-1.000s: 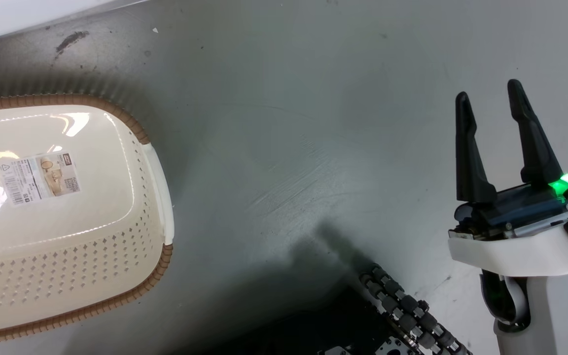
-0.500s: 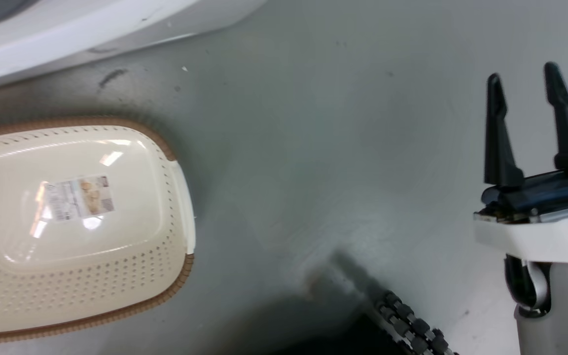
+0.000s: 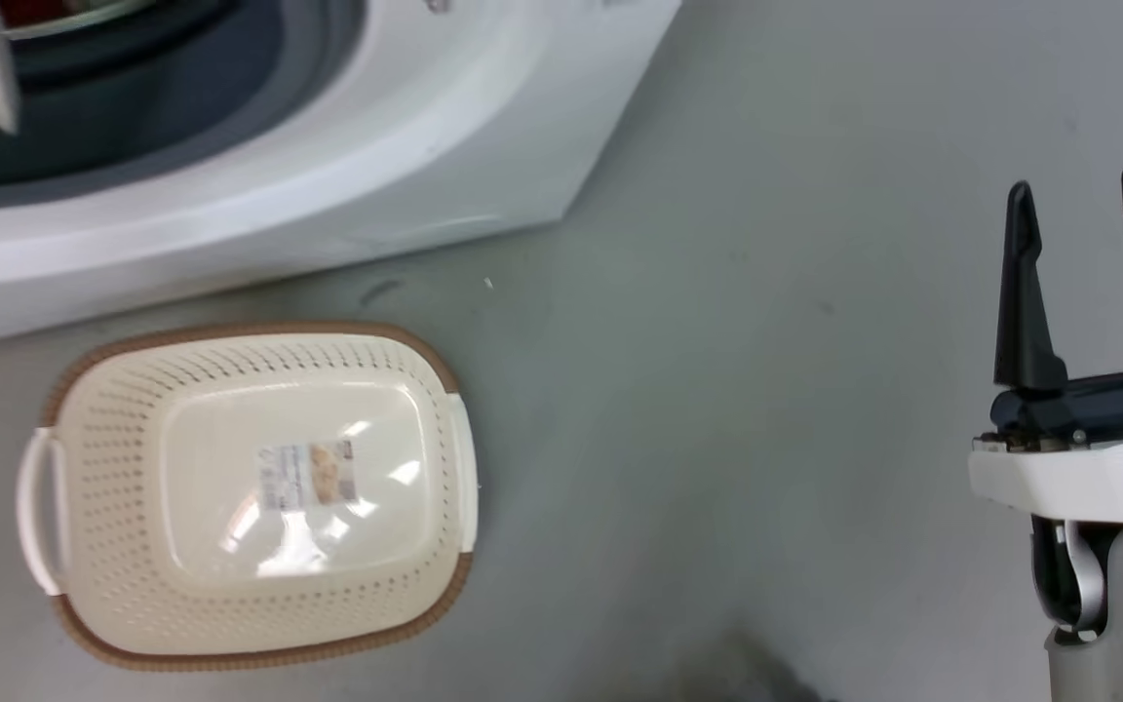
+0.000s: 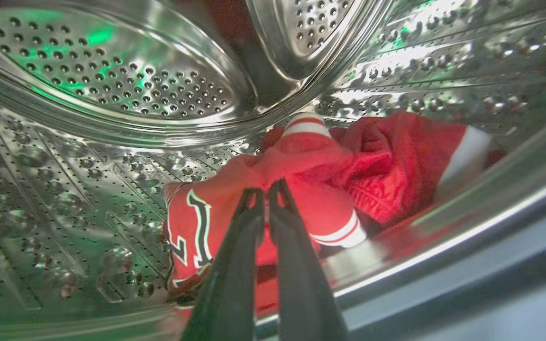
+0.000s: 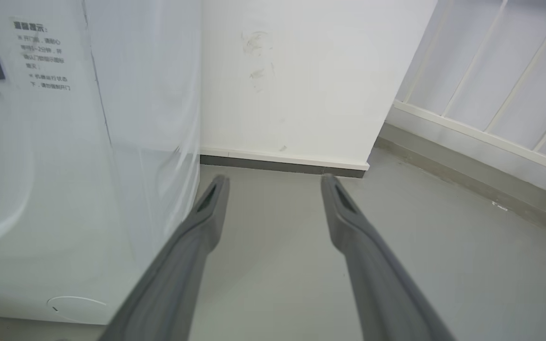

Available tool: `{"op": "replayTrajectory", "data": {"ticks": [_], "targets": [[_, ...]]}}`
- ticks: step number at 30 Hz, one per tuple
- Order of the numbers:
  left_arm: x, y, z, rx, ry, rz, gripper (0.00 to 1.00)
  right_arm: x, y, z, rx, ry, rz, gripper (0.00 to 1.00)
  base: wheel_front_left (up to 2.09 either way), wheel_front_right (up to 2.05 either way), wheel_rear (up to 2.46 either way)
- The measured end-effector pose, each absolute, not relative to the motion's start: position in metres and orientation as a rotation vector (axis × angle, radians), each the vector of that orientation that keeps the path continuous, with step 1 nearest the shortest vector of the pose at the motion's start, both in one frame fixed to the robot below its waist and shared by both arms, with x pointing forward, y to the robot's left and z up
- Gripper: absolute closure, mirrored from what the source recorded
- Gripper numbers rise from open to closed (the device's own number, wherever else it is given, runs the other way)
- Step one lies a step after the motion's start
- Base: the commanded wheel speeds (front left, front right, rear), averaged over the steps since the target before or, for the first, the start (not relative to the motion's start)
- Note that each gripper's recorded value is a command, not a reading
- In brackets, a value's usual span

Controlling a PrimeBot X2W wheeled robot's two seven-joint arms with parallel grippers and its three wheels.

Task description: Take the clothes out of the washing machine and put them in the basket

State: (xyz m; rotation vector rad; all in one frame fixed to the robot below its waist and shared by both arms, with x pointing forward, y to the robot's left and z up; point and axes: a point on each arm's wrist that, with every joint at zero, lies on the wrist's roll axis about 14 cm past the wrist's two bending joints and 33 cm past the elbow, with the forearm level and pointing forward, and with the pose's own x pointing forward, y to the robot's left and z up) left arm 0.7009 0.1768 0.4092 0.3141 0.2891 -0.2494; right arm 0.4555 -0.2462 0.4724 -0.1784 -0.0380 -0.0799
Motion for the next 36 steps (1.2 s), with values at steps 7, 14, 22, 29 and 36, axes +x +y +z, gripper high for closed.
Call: {"op": "replayTrajectory", "data": {"ticks": [7,14,22,29,36], "targets": [[0.646,0.172,0.451,0.289,0.174,-0.284,1.0,0.439,-0.232,0.506,-0.16,-0.112,-0.054,0.0,0.0,0.0,0.0],[0.598,0.165,0.512,0.236,0.012,-0.28,1.0,0.425,-0.221,0.533,-0.142,-0.181,-0.034,0.0,0.0,0.0,0.0],[0.513,0.16,0.585,0.202,-0.237,-0.249,1.0,0.408,-0.195,0.557,-0.118,-0.244,0.034,0.0,0.0,0.0,0.0],[0.455,0.153,0.634,0.151,-0.425,-0.204,1.0,0.401,-0.191,0.569,-0.112,-0.277,0.044,0.0,0.0,0.0,0.0],[0.425,0.156,0.615,0.136,-0.387,-0.204,1.0,0.4,-0.189,0.564,-0.063,-0.268,0.049,0.0,0.0,0.0,0.0]]}}
